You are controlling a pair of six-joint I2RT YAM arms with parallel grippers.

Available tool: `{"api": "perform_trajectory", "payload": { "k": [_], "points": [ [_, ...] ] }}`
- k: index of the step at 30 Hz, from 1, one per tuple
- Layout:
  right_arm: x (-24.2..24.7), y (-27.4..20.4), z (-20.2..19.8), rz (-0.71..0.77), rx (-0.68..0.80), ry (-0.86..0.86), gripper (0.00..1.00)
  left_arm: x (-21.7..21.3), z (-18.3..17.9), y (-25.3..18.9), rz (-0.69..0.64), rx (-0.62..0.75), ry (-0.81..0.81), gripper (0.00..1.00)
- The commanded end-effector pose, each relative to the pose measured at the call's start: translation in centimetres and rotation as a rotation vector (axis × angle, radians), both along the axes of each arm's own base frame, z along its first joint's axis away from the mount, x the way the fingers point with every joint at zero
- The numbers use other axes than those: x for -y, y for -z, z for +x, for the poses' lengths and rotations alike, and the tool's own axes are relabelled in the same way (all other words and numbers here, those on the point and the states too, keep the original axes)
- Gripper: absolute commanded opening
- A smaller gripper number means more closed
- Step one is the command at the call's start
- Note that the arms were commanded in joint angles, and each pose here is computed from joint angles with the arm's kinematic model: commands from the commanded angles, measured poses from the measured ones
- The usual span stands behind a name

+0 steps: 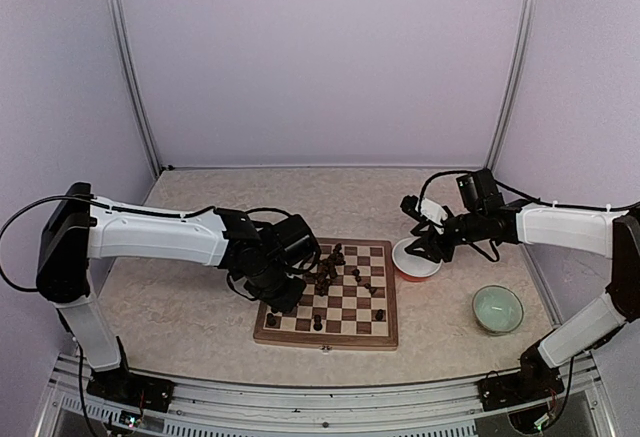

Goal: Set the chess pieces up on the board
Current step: Place the pawn at g7.

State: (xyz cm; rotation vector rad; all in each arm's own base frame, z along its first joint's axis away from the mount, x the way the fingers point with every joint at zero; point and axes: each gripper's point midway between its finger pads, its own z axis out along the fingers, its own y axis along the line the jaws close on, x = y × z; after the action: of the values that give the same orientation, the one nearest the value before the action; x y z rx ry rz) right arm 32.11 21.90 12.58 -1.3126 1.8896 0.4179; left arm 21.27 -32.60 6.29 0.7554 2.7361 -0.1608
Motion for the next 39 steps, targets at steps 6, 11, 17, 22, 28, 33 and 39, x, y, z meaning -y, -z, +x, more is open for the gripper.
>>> {"api": "perform_trajectory", "payload": {
  "k": [6, 11, 17, 22, 28, 33, 39],
  "points": [
    [-0.5, -0.5, 0.1, -0.004, 0.003, -0.017, 0.51, 1.4, -0.3, 0.3, -0.025, -0.009, 0.019, 0.10],
    [-0.6, -0.5, 0.0, -0.004, 0.003, -0.017, 0.51, 1.3, -0.2, 0.7, -0.004, -0.007, 0.019, 0.10],
    [-0.6, -0.4, 0.0, -0.004, 0.003, -0.019, 0.51, 1.4, 0.1, 0.9, 0.012, 0.003, 0.020, 0.10],
    [-0.6, -0.5, 0.0, -0.004, 0.004, -0.020, 0.51, 1.2, 0.3, 0.9, 0.025, 0.010, 0.016, 0.10],
    [-0.7, -0.4, 0.0, -0.004, -0.003, -0.022, 0.51, 1.0, 0.3, 0.6, 0.034, 0.014, 0.015, 0.12],
    [-0.8, -0.3, -0.1, -0.003, -0.007, -0.025, 0.51, 1.2, 0.4, 0.0, 0.019, 0.023, 0.015, 0.22],
    [-0.9, -0.2, -0.2, -0.004, -0.012, -0.029, 0.51, 2.6, 2.0, -2.4, -0.022, 0.102, 0.014, 0.35]
  ]
}}
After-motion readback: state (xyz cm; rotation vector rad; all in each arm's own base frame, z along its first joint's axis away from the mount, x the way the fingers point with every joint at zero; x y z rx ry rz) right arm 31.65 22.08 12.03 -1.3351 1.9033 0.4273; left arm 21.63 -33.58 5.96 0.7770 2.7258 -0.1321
